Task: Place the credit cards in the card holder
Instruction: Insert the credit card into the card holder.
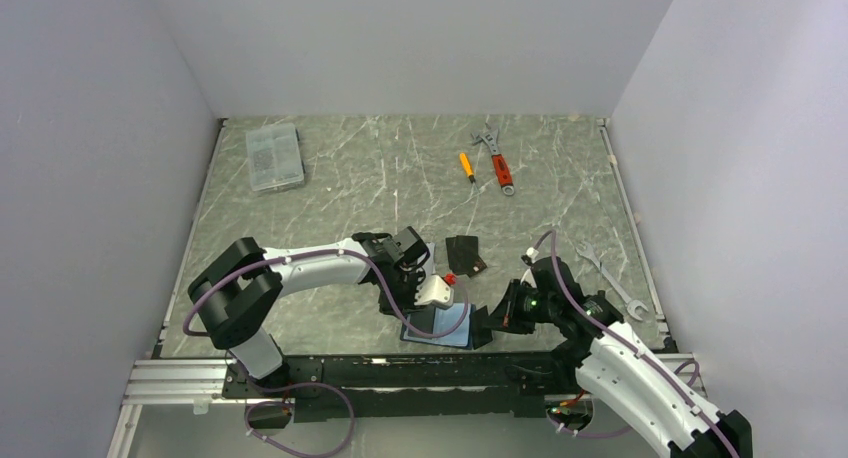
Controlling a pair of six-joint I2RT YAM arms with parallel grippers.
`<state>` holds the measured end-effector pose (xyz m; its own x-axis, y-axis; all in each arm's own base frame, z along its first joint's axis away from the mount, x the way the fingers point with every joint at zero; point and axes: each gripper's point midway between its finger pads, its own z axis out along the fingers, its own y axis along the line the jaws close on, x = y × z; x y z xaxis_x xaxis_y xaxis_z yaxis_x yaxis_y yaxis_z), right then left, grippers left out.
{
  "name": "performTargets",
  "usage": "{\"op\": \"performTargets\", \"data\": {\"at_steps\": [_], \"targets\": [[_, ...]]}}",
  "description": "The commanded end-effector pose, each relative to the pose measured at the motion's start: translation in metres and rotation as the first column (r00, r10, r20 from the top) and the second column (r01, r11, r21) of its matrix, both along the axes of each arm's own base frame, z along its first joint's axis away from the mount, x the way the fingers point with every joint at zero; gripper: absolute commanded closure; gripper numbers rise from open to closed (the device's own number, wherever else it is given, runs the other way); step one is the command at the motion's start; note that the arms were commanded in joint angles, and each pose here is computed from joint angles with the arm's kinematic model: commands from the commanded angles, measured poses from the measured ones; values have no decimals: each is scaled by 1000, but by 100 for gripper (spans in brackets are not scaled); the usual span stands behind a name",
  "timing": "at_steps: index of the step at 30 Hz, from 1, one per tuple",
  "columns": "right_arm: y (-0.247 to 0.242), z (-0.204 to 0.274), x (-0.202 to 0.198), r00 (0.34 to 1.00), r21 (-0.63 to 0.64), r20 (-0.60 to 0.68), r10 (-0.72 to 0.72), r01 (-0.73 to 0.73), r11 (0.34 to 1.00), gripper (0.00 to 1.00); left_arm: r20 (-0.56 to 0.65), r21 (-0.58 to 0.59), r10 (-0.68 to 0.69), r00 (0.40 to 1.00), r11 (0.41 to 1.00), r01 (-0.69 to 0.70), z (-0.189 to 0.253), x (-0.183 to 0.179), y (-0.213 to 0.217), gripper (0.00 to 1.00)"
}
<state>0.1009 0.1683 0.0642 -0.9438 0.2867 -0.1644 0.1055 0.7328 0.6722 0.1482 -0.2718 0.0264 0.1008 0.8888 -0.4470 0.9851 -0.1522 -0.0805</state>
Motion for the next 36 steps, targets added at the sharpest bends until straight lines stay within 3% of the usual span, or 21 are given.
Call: {"op": "performTargets", "data": {"at_steps": [1, 36], "targets": [[8, 13, 4, 1000, 41, 25, 17, -18, 999, 100, 31, -29, -26, 999, 999, 27, 9, 6, -10, 66], [-4, -3, -5, 1000, -19, -5, 9, -9, 1000, 100, 56, 8, -52, 997, 999, 52, 2, 5, -9, 72]]}}
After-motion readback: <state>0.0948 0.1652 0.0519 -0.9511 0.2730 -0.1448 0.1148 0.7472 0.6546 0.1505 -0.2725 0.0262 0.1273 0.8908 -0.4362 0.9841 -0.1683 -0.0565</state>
